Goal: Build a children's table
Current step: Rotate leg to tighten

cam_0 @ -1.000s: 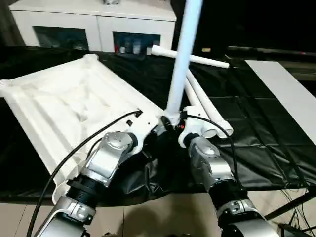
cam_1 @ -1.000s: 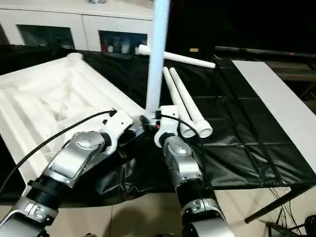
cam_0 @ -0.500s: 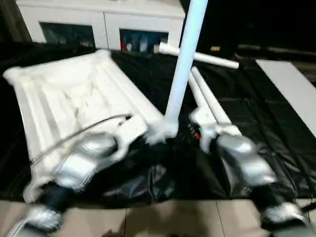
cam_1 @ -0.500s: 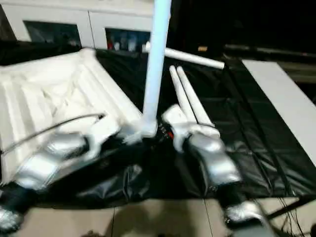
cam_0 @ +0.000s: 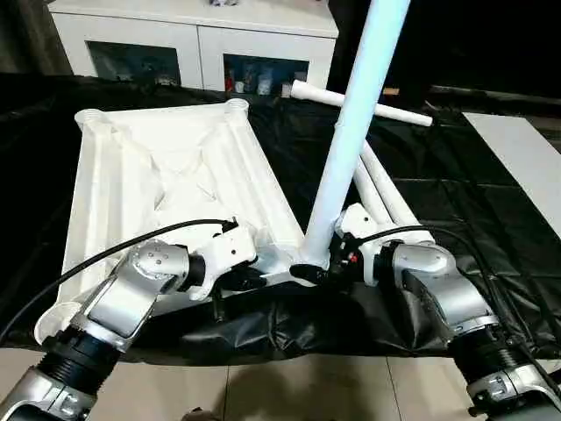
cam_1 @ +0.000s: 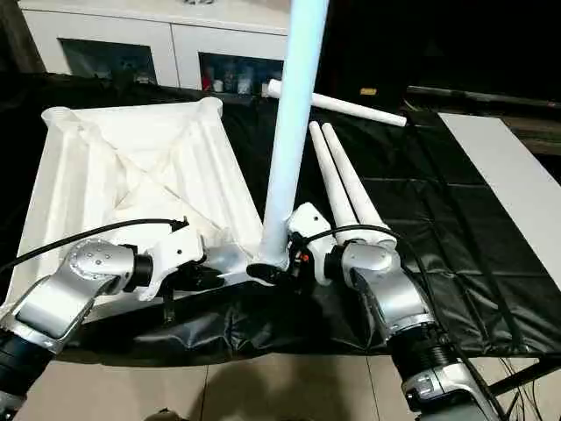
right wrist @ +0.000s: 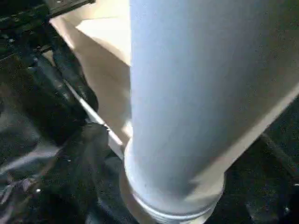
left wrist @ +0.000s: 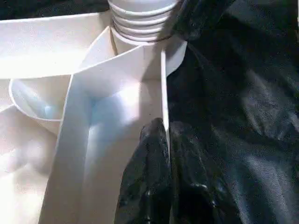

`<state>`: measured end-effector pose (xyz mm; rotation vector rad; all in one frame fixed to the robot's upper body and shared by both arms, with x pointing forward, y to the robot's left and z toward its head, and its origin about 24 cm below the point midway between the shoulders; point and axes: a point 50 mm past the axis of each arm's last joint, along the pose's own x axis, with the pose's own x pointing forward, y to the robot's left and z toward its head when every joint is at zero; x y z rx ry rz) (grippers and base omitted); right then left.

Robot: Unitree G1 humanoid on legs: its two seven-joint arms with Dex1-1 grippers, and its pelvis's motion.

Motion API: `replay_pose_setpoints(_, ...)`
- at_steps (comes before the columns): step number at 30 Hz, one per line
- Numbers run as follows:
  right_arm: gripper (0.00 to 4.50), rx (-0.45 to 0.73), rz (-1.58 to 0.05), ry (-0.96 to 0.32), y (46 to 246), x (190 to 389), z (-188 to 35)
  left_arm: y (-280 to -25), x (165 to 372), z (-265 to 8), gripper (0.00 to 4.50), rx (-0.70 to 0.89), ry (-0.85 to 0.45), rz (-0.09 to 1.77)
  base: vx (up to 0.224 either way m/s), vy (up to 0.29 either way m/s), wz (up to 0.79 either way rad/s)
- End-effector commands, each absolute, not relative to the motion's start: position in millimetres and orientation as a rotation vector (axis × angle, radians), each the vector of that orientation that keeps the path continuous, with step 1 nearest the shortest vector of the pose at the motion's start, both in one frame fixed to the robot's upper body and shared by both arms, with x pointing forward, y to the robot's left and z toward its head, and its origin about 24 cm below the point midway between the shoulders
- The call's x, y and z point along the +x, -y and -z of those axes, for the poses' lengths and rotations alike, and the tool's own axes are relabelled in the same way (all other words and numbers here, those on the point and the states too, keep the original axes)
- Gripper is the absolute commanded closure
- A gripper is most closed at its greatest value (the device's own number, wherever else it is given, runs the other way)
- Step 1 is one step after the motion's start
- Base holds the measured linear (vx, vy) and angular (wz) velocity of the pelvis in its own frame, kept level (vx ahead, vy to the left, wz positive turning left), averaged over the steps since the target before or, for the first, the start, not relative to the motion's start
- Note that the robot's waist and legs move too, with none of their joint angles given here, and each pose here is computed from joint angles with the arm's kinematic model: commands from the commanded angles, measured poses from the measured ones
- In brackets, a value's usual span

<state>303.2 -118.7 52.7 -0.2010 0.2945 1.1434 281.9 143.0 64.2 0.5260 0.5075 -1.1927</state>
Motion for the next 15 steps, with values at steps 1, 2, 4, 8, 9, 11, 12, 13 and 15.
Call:
replay_pose_setpoints(1,0.79,-0.208,-1.152,-0.294,121.2,302.5,-54.8,-137.6,279.5,-65.5,4.50,0.550,-0.491,1.236,0.000,0.000,0.00)
replay_pose_setpoints(2,0.90,-0.207,-1.147,-0.294,122.0,302.9,-54.8,-138.2,279.9,-65.5,4.50,0.553,-0.492,1.232,0.000,0.000,0.00)
replay_pose_setpoints(4,1.02,-0.200,-1.142,-0.291,122.2,303.4,-55.3,-138.4,280.1,-65.4,4.50,0.554,-0.492,1.231,0.000,0.000,0.00)
replay_pose_setpoints(8,1.41,-0.201,-1.144,-0.294,122.1,303.4,-54.6,-138.2,280.4,-65.2,4.50,0.552,-0.493,1.233,0.000,0.000,0.00)
replay_pose_setpoints(9,1.47,-0.202,-1.143,-0.294,122.1,303.4,-54.6,-138.2,280.4,-65.3,4.50,0.552,-0.493,1.233,0.000,0.000,0.00)
replay_pose_setpoints(11,1.74,-0.199,-1.136,-0.298,122.3,303.8,-53.7,-138.1,280.2,-65.1,4.50,0.550,-0.496,1.235,0.000,0.000,0.00)
replay_pose_setpoints(12,1.79,-0.189,-1.123,-0.305,122.3,304.3,-52.1,-138.1,279.8,-64.8,4.50,0.546,-0.500,1.238,0.000,0.000,0.00)
replay_pose_setpoints(13,1.83,-0.185,-1.110,-0.309,122.1,305.0,-50.8,-138.2,279.6,-64.5,4.50,0.545,-0.501,1.238,0.000,0.000,0.00)
replay_pose_setpoints(15,1.91,-0.177,-1.085,-0.315,121.7,306.2,-48.7,-138.3,279.7,-63.9,4.50,0.543,-0.503,1.232,0.000,0.000,0.00)
